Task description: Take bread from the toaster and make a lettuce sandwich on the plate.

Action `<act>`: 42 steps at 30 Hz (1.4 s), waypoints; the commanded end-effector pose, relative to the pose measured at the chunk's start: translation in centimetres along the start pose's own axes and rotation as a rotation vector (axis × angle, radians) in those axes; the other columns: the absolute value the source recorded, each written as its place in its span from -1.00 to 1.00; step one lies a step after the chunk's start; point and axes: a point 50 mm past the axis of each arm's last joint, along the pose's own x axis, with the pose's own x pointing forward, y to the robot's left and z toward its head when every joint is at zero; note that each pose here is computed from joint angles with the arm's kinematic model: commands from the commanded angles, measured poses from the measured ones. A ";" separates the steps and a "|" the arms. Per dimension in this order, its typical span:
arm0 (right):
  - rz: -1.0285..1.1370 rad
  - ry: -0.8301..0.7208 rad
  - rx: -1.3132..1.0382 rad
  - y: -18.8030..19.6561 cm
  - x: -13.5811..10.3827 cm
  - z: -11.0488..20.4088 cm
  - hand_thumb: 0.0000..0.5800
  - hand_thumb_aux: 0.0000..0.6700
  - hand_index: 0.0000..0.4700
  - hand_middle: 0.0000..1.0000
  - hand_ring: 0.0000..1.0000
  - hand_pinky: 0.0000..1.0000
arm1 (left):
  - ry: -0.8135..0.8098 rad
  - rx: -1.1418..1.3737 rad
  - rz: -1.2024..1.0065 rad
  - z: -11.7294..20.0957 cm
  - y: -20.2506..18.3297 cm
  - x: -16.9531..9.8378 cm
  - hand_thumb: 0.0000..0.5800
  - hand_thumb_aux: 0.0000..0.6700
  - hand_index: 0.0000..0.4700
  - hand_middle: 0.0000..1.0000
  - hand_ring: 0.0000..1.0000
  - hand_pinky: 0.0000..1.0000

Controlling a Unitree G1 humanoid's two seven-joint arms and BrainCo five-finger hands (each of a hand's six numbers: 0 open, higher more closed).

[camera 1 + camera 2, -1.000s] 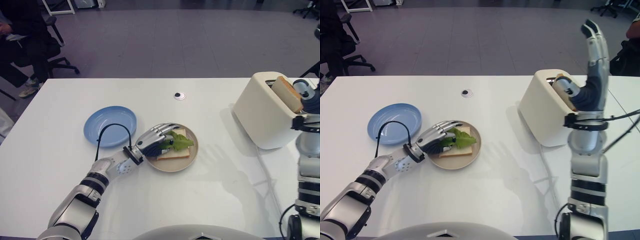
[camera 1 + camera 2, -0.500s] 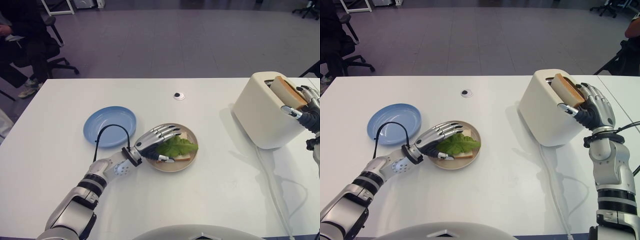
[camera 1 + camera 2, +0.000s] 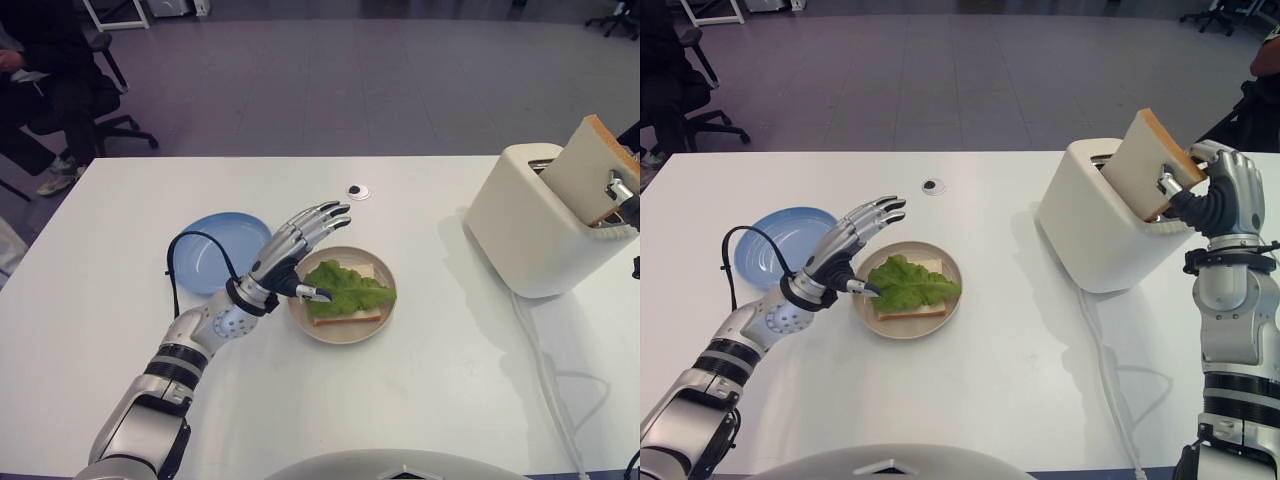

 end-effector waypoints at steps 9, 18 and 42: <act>-0.022 -0.461 0.440 0.1 0.0 9.2 1.00 1.00 1.00 1.00 1.00 1.00 | -0.081 -0.244 0.341 0.9 5.3 -1.1 -1.00 -1.00 -1.00 -1.00 -1.00 -1.00; 0.580 -0.655 0.624 10.5 -1.7 15.8 1.00 1.00 1.00 1.00 1.00 1.00 | -0.304 -0.576 0.099 5.2 4.5 -3.3 -1.00 -1.00 -1.00 -1.00 -1.00 -1.00; 1.072 -0.555 0.449 22.6 -3.3 17.3 1.00 1.00 1.00 1.00 1.00 1.00 | 0.079 -0.298 -0.602 0.7 -4.6 -6.2 -1.00 -1.00 -1.00 -1.00 -1.00 -1.00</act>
